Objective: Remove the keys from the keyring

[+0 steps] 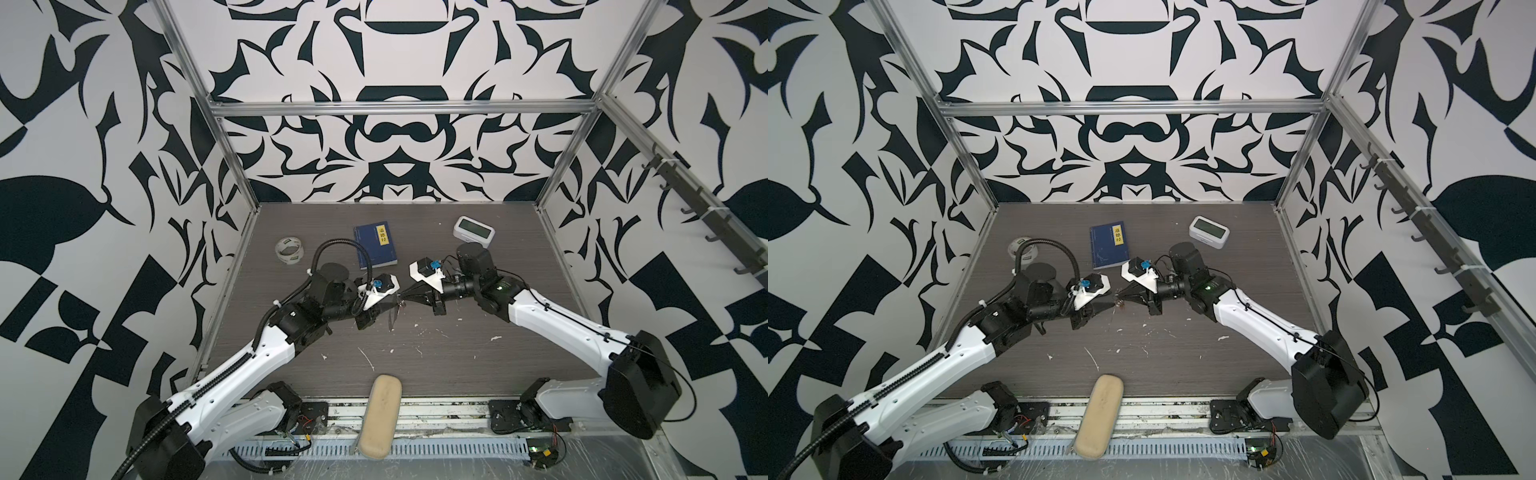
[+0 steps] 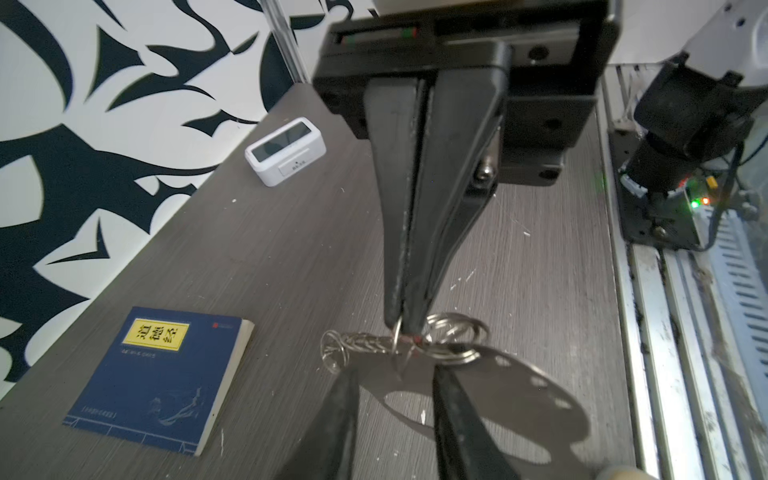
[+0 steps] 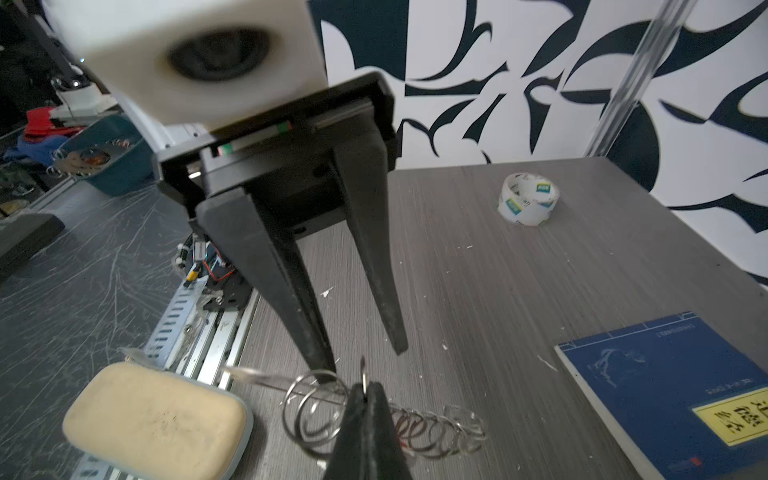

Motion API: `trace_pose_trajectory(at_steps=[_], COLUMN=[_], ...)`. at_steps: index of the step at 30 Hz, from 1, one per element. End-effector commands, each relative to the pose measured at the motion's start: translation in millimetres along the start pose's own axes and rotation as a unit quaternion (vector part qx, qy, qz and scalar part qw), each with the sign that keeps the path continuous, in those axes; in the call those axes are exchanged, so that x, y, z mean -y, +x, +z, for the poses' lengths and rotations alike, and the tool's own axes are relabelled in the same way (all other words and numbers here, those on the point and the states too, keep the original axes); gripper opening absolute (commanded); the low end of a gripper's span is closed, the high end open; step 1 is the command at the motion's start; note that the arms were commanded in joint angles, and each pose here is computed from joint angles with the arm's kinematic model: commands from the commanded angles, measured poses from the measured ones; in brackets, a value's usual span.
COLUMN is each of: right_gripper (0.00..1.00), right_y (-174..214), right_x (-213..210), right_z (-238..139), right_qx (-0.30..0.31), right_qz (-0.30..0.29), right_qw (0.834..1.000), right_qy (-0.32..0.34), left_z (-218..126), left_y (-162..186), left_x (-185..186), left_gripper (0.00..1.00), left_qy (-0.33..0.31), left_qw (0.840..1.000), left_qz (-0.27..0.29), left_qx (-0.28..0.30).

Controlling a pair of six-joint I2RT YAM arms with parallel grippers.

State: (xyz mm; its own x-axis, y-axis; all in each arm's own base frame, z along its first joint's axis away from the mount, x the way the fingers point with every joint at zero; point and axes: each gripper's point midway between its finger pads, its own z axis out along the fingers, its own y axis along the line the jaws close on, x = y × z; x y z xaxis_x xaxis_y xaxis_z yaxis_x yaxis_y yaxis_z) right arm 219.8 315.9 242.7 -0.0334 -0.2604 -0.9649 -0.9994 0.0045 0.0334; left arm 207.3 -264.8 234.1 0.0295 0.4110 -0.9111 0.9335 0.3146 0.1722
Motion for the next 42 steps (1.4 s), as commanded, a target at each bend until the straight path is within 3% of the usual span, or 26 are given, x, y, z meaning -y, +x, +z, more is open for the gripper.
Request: trace_pose_trajectory(at_steps=[1, 10, 20, 27, 37, 42], right_gripper=[0.0, 0.0, 0.0, 0.0, 0.0, 0.0], right_y=[-44.8, -73.2, -98.1, -104.9, -105.1, -106.2], right_x=[-2.4, -1.5, 1.2, 4.9, 13.0, 13.8], right_z=[-12.6, -19.8, -28.3, -29.5, -23.0, -20.8], right_qx=[0.075, 0.166, 0.23, 0.277, 0.291, 0.288], right_qz=[-0.041, -0.044, -0.065, -0.047, -0.027, -0.018], right_qw=[0.996, 0.985, 0.971, 0.96, 0.956, 0.957], right_qy=[0.002, 0.006, 0.017, 0.004, -0.014, -0.025], left_z=[-19.3, -47.4, -36.9, -36.3, -35.0, -33.4], left_y=[-35.6, -57.0, -77.3, -88.2, -89.5, -87.0], left_x=[-12.2, -31.5, -38.1, -39.1, -31.8, -34.5], left_gripper=[0.37, 0.36, 0.34, 0.31, 0.31, 0.25], left_qy=[-0.025, -0.039, 0.005, 0.021, 0.031, 0.022], left_qw=[0.995, 0.979, 0.973, 0.965, 0.963, 0.964], left_qz=[-0.012, -0.063, -0.067, -0.077, -0.083, -0.083], left_qx=[0.1, 0.19, 0.219, 0.251, 0.253, 0.251])
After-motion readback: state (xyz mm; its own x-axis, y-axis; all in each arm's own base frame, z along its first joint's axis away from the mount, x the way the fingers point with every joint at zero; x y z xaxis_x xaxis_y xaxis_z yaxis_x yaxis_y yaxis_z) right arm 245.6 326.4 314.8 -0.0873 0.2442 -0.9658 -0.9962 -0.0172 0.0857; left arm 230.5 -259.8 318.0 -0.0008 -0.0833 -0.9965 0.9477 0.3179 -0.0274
